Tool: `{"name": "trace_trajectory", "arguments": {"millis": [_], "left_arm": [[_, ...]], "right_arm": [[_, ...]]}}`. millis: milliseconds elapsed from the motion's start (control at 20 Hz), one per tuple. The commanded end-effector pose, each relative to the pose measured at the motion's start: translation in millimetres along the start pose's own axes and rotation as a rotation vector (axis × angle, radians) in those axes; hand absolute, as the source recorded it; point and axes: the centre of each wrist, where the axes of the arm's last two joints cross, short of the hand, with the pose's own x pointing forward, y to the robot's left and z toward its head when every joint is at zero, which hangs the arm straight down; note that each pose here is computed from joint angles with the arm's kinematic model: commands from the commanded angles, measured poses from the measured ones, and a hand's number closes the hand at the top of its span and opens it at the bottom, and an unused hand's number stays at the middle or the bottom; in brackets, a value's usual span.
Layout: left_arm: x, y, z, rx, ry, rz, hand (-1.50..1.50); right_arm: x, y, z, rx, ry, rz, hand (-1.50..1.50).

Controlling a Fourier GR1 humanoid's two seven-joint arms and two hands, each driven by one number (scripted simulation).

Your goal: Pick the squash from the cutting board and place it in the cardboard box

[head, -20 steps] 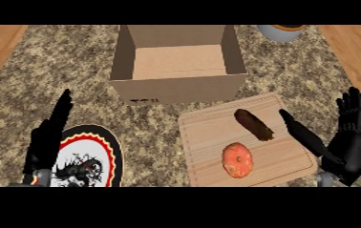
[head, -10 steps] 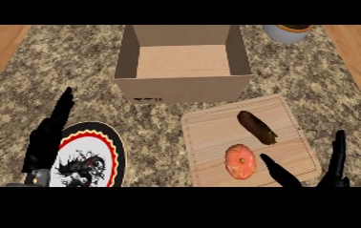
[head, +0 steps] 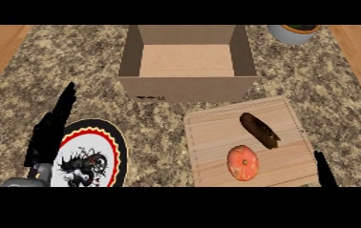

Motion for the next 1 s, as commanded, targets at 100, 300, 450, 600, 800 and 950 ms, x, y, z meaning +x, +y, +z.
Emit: {"name": "trace_trajectory", "arguments": {"millis": [100, 300, 450, 600, 800, 950], "left_arm": [[5, -4, -7, -0.005, 0.006, -0.010, 0.00], [-10, -7, 0, 0.008, 0.014, 0.014, 0.00], [-4, -6, -5, -0.019, 0.018, 0.019, 0.00], [-4, -4, -1, -0.016, 0.014, -0.003, 0.00], [-10, -10, 15, -0.008, 0.021, 0.022, 0.00], [-2, -1, -1, 0.012, 0.015, 0.024, 0.00]], "right_arm": [[59, -11, 15, 0.195, 0.119, 0.137, -1.50], [107, -11, 15, 0.193, 0.193, 0.211, -1.50], [141, 8, 15, 0.173, 0.229, 0.193, -1.50], [150, 29, 23, 0.189, 0.235, 0.222, -1.50], [140, 41, 17, 0.205, 0.288, 0.249, -1.50], [148, 46, 11, 0.212, 0.297, 0.265, -1.50]]}}
